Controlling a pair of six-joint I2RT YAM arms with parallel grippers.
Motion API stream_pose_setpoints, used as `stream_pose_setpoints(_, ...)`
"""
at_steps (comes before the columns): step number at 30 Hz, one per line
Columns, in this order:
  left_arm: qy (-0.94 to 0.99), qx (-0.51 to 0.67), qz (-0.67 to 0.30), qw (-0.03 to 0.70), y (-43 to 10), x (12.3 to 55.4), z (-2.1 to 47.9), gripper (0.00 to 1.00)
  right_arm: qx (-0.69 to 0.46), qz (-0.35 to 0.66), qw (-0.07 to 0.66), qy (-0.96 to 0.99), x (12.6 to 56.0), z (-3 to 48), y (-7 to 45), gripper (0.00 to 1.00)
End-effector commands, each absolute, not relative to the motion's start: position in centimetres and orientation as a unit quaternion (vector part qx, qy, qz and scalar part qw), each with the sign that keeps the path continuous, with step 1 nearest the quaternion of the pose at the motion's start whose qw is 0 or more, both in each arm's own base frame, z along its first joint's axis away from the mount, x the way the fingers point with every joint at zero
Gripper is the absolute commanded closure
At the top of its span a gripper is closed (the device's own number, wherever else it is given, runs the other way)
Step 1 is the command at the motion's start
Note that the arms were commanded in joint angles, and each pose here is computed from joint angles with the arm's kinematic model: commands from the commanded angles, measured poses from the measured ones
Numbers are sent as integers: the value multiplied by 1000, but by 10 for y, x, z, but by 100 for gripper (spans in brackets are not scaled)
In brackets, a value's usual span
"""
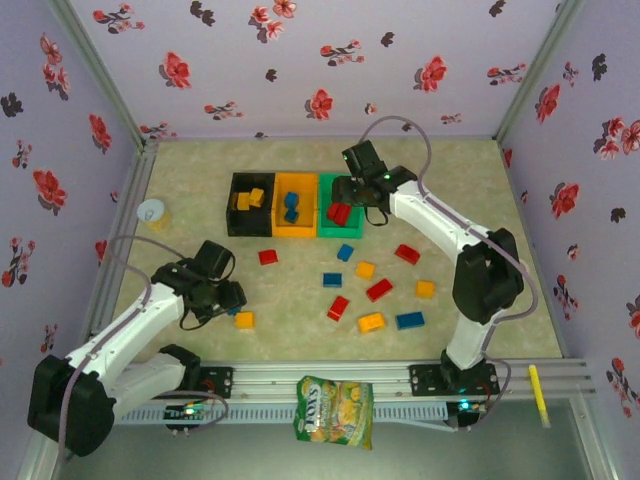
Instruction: Sort the legos into containers by color
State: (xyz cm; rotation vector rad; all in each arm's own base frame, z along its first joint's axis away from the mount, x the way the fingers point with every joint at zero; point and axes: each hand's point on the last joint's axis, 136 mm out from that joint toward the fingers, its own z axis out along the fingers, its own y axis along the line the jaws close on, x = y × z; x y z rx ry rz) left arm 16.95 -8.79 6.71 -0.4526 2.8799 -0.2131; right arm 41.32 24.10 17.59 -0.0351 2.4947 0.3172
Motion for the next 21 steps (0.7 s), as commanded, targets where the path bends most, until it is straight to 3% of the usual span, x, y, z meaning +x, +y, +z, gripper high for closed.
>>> stream_pose_setpoints(1,982,-118,-61,133,-86,176,62,35,-3,110,328,938,413,192,229,35)
stream_pose_setpoints(21,993,-37,-24,107,-99,183,34,41,-4,103,329,939,412,196,226,32)
